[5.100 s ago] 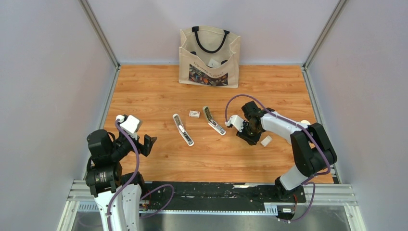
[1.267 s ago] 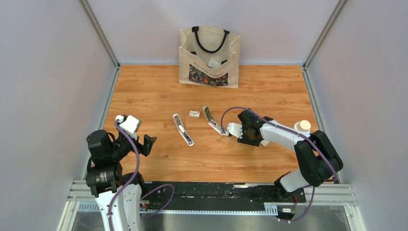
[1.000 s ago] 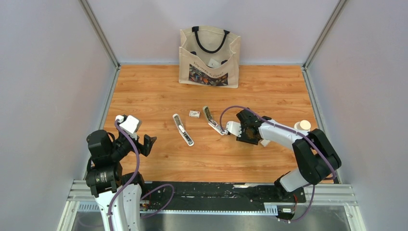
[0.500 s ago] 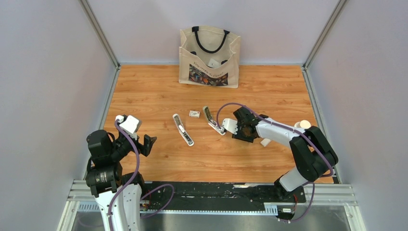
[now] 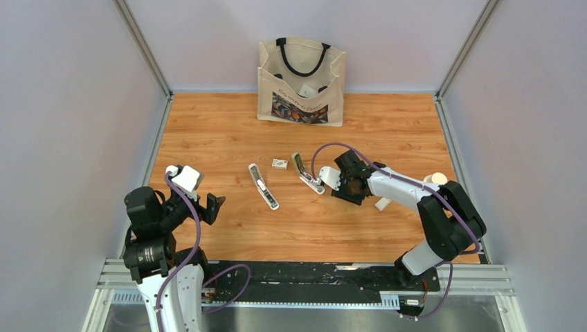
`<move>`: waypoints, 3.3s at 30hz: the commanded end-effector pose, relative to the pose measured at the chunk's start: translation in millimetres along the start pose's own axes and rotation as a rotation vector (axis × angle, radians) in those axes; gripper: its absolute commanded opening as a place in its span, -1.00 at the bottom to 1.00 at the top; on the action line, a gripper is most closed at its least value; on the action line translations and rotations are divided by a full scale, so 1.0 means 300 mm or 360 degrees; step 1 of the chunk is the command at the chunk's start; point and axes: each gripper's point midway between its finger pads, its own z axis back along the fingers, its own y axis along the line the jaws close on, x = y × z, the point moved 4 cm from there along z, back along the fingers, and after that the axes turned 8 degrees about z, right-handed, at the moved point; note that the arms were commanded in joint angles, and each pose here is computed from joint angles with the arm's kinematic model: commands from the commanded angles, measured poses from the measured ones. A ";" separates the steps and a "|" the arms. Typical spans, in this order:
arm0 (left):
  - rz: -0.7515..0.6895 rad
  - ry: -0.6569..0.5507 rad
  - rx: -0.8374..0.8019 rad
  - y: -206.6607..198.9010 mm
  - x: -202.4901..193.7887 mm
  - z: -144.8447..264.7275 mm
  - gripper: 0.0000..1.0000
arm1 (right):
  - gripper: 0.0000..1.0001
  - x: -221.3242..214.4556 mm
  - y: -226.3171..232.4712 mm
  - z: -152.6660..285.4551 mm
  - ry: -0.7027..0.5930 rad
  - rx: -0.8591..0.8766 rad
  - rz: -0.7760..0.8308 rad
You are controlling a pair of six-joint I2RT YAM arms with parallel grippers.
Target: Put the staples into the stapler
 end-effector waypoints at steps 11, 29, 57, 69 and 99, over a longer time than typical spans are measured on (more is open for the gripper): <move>-0.0023 -0.0031 -0.0020 0.000 0.009 -0.005 0.93 | -0.20 0.029 -0.071 0.124 -0.0216 0.0199 -0.0973; -0.0019 -0.0027 -0.0001 0.005 0.008 -0.004 0.93 | -0.23 -0.034 -0.017 0.038 0.0011 0.0358 -0.1221; -0.0011 -0.0015 -0.0005 0.010 0.006 -0.008 0.93 | -0.48 -0.054 0.013 -0.010 0.0108 0.0413 -0.1249; -0.0010 -0.0017 -0.0002 0.011 0.006 -0.009 0.93 | -0.56 -0.006 0.026 0.013 0.0015 0.0473 -0.1170; -0.0019 -0.0026 0.0007 0.008 0.005 -0.003 0.93 | -0.48 0.167 0.047 0.084 -0.0132 0.0279 -0.0636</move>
